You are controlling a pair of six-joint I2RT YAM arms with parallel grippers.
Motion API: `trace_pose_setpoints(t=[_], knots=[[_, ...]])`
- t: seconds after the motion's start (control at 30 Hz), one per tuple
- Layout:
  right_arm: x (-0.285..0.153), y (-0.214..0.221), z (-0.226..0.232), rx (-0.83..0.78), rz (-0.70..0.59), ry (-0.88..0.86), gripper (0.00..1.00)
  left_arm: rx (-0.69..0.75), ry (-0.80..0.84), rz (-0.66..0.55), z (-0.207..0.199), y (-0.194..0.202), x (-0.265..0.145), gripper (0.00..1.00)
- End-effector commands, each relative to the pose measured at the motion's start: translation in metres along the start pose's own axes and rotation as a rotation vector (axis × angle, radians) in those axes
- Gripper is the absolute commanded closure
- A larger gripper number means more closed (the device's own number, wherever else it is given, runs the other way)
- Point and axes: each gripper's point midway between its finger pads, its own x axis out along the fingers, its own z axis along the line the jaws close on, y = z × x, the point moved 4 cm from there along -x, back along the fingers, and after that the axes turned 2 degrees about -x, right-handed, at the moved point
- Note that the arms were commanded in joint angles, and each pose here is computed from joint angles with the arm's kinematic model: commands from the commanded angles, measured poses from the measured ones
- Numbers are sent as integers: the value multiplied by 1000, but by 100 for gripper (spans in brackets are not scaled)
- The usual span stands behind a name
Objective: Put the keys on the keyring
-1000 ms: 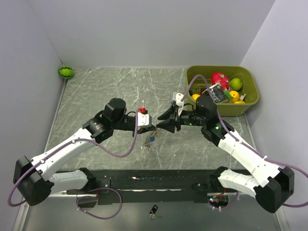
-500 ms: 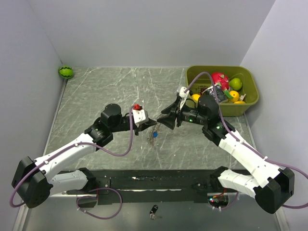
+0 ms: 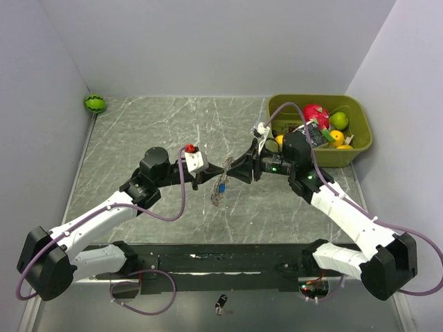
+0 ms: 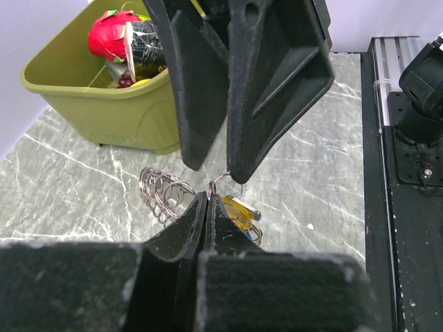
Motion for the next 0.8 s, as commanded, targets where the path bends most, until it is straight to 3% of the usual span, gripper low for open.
trace_pose_setpoints(t=[0.0,0.23,0.33,0.4,0.77], knots=[[0,-11,6,-13,-22,-46,53,56,8,-98,1,-28,-1,99],[5,-6,3,0,-3,-65,68,56,15,-98,1,-28,-1,99],[6,-5,4,-6,-2,-77,82,57,14,-99,1,-28,-1,99],[6,-5,5,-11,0,-82,98,60,14,-99,1,-28,-1,99],[7,9,0,-16,27,-73,100,77,24,-152,-3,-35,-8,99]])
